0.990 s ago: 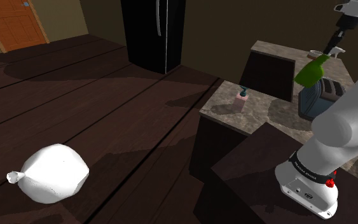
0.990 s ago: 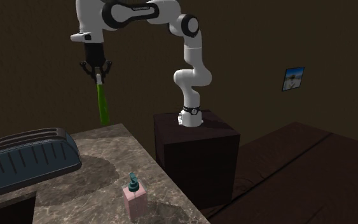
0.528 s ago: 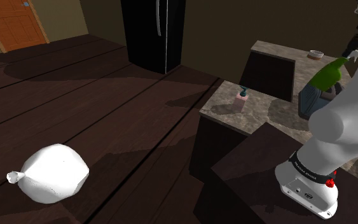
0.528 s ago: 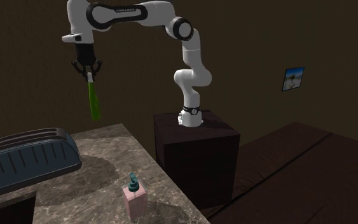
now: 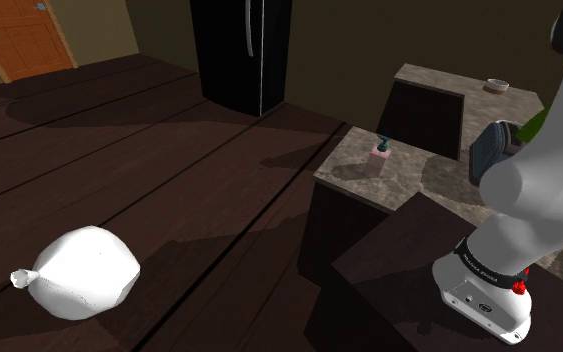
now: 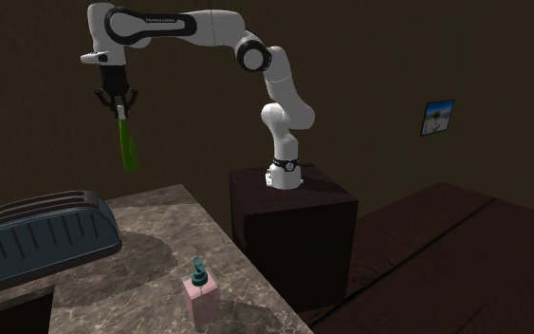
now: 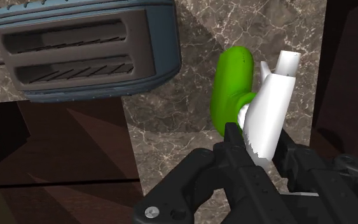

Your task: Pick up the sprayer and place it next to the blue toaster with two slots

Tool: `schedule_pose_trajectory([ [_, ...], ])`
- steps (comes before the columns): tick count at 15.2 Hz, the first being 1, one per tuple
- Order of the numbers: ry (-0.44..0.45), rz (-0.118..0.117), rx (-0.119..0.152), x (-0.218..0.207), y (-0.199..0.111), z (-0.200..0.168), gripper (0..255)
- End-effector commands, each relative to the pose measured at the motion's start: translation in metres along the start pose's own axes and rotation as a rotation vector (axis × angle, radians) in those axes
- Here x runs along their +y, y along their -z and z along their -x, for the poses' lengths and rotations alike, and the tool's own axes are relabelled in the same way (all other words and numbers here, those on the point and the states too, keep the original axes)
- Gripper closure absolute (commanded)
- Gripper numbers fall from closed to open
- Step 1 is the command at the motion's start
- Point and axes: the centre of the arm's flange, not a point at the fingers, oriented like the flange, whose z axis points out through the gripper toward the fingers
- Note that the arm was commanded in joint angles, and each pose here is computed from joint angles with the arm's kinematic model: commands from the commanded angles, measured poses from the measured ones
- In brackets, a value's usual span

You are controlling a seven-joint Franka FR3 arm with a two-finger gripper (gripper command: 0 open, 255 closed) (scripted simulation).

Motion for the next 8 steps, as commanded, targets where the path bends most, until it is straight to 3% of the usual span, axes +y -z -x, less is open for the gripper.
schedule_pose_trajectory([
  [1, 0.002, 0.0, 0.001, 0.011, 0.002, 0.025, 255],
  [5, 0.002, 0.0, 0.001, 0.033, 0.003, 0.074, 255],
  [8, 0.002, 0.0, 0.001, 0.033, -0.013, 0.074, 255],
])
